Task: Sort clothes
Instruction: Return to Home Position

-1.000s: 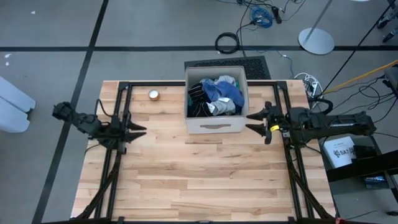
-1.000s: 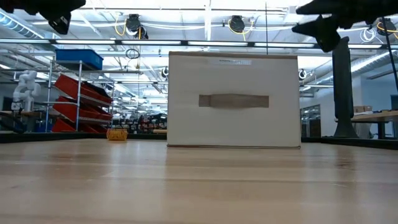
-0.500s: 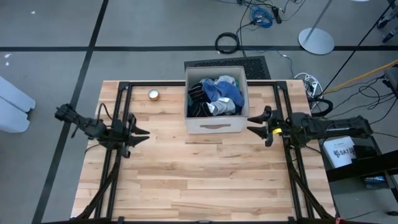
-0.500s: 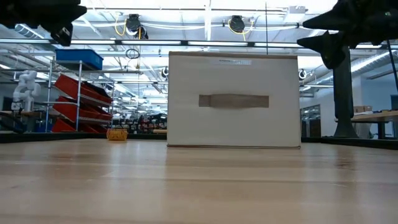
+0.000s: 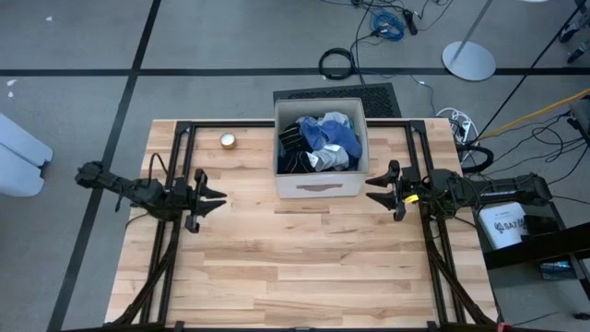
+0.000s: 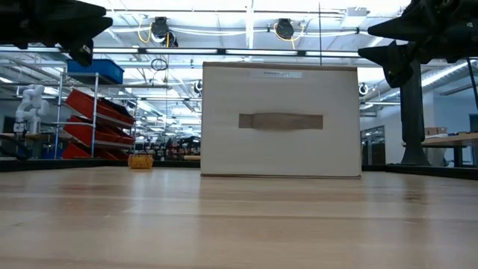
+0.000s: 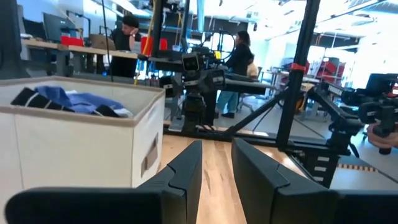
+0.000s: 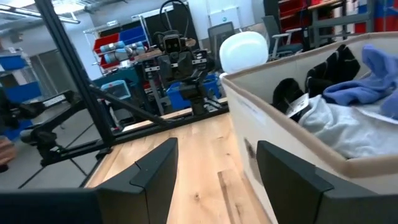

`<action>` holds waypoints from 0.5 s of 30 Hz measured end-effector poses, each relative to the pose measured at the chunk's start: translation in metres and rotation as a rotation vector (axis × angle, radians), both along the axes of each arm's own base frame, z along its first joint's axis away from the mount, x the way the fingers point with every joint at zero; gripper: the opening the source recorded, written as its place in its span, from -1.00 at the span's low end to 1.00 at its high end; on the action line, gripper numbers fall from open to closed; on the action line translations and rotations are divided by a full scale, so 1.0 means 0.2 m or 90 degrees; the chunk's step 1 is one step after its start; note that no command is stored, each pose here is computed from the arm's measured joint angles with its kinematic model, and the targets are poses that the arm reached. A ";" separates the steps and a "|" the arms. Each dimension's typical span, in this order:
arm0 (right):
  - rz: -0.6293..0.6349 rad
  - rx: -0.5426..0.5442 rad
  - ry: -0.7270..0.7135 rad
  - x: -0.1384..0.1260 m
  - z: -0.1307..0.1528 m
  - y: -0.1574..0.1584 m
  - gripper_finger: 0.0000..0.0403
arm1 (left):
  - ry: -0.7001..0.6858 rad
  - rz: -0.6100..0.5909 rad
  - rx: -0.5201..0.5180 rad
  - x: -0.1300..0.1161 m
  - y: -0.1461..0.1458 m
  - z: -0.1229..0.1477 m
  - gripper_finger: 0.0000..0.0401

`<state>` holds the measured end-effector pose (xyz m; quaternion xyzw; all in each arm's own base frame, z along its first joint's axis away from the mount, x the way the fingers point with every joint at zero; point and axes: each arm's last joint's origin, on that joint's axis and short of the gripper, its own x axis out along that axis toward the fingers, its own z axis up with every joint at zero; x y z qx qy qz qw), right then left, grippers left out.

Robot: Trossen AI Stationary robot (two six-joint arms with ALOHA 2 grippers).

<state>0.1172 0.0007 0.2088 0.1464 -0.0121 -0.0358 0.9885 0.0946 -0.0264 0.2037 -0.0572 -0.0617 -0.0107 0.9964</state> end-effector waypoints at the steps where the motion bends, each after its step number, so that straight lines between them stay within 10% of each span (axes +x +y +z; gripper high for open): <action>1: -0.003 -0.003 0.000 0.00 0.00 0.00 0.02 | -0.003 0.001 0.001 0.00 0.01 0.00 -0.53; 15: -0.056 -0.011 0.008 -0.01 0.00 -0.11 0.02 | -0.004 0.026 0.013 0.02 0.11 0.00 -0.53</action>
